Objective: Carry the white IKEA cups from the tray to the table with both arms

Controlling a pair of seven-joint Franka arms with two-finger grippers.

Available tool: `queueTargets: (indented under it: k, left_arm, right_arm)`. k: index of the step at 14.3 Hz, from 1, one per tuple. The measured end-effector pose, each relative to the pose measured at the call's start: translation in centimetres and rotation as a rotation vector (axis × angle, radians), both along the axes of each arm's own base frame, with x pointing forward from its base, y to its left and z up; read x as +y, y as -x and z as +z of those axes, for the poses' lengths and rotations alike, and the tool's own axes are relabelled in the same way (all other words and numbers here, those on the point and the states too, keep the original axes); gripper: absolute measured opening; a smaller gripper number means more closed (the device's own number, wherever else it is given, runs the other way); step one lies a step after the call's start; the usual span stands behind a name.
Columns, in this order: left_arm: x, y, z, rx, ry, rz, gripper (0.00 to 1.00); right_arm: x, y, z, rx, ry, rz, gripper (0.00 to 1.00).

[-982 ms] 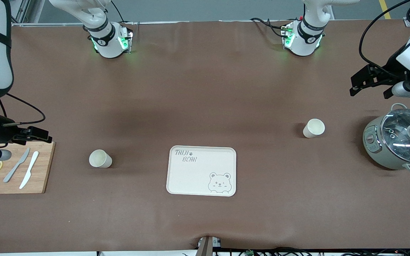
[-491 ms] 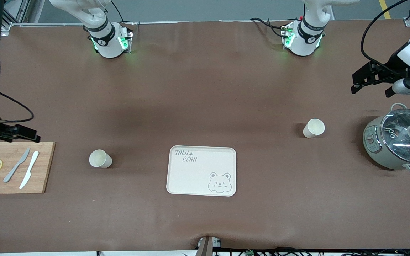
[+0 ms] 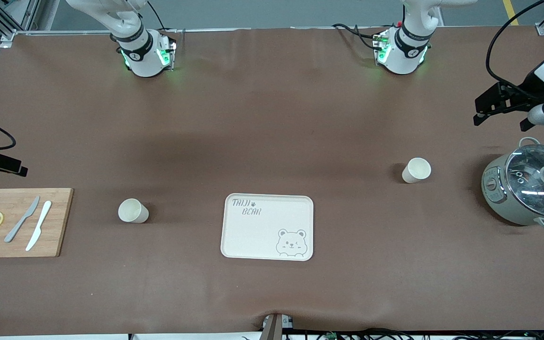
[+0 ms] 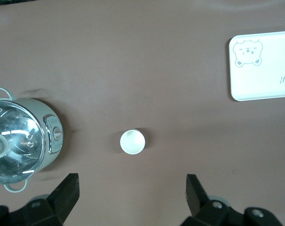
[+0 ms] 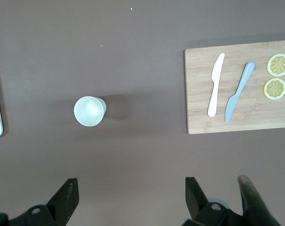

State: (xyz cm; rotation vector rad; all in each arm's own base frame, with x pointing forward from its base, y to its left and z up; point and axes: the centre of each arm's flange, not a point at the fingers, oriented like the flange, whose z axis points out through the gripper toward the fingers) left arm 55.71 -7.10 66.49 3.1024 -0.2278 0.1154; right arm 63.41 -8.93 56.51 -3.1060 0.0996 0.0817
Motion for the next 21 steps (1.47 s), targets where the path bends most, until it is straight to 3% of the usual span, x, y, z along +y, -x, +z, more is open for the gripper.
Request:
queueTargets:
  k: [5, 16, 21]
  left_arm:
    - [0.1, -0.1, 0.1, -0.005, 0.000, 0.003, 1.00]
    - [0.6, -0.2, 0.1, -0.012, -0.039, 0.006, 1.00]
    - [0.3, -0.1, -0.4, 0.002, -0.048, -0.056, 1.00]
  right_arm:
    - [1.0, -0.4, 0.4, -0.025, 0.036, 0.025, 1.00]
    - [3.9, -0.4, -0.8, -0.056, 0.038, 0.062, 1.00]
    - [3.8, -0.2, -0.7, -0.057, 0.037, 0.061, 1.00]
